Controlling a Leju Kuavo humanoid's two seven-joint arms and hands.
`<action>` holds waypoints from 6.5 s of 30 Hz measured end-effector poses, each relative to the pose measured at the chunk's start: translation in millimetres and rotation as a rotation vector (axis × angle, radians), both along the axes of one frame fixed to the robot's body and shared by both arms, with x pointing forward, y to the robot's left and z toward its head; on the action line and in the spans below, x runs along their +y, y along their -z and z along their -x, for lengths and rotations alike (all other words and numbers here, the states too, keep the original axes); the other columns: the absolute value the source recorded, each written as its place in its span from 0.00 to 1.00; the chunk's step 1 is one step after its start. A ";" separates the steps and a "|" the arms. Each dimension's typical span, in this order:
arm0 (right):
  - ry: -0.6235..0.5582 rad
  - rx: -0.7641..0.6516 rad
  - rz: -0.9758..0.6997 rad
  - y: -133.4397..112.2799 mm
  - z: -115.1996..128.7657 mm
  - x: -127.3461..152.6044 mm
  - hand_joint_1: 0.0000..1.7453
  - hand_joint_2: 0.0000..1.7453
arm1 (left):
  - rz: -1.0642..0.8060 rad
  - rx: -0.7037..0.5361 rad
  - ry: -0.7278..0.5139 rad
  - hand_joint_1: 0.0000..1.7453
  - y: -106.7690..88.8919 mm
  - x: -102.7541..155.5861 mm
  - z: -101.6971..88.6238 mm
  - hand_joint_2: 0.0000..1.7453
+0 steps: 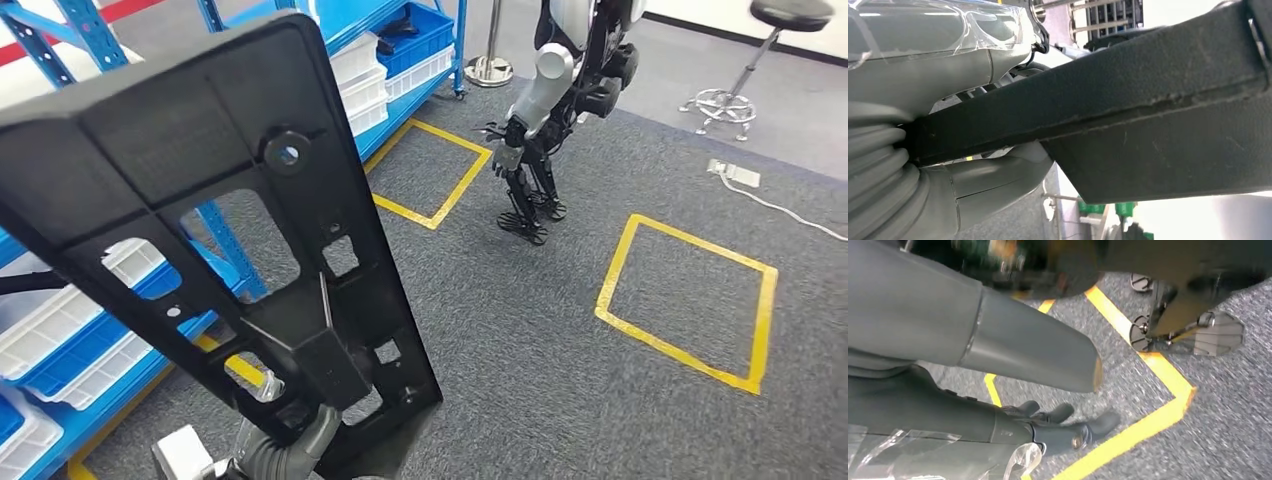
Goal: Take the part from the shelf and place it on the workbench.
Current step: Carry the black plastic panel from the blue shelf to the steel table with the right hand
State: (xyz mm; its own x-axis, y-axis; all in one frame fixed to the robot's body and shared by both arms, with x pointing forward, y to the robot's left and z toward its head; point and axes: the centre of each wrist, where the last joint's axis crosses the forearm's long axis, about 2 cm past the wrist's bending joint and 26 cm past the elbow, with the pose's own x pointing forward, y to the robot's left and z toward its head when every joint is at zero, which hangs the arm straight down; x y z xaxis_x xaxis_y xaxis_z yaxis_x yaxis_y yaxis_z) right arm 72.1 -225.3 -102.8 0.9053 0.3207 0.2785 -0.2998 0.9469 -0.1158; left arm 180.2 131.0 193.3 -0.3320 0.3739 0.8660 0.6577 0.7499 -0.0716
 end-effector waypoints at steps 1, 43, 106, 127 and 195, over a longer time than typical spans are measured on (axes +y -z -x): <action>0.000 -0.001 -0.001 -0.1 -0.4 0.3 0.00 0.00 | 0.001 0.001 0.000 1.00 0.0 -0.2 0.2 1.00; 0.026 0.014 -0.008 0.4 -1.2 -4.6 0.00 0.00 | 0.007 0.016 0.009 1.00 1.4 -0.9 -0.6 1.00; 0.046 0.030 0.028 2.8 1.9 -22.6 0.00 0.00 | 0.017 0.001 0.023 1.00 -3.4 -6.8 -4.3 1.00; 0.051 0.032 0.027 2.9 2.7 -22.9 0.00 0.00 | 0.019 0.008 0.025 1.00 -2.5 -6.9 -3.3 1.00; 0.062 0.043 0.028 2.9 2.0 -22.9 0.00 0.00 | 0.024 0.026 0.047 1.00 -0.7 -8.0 -4.3 1.00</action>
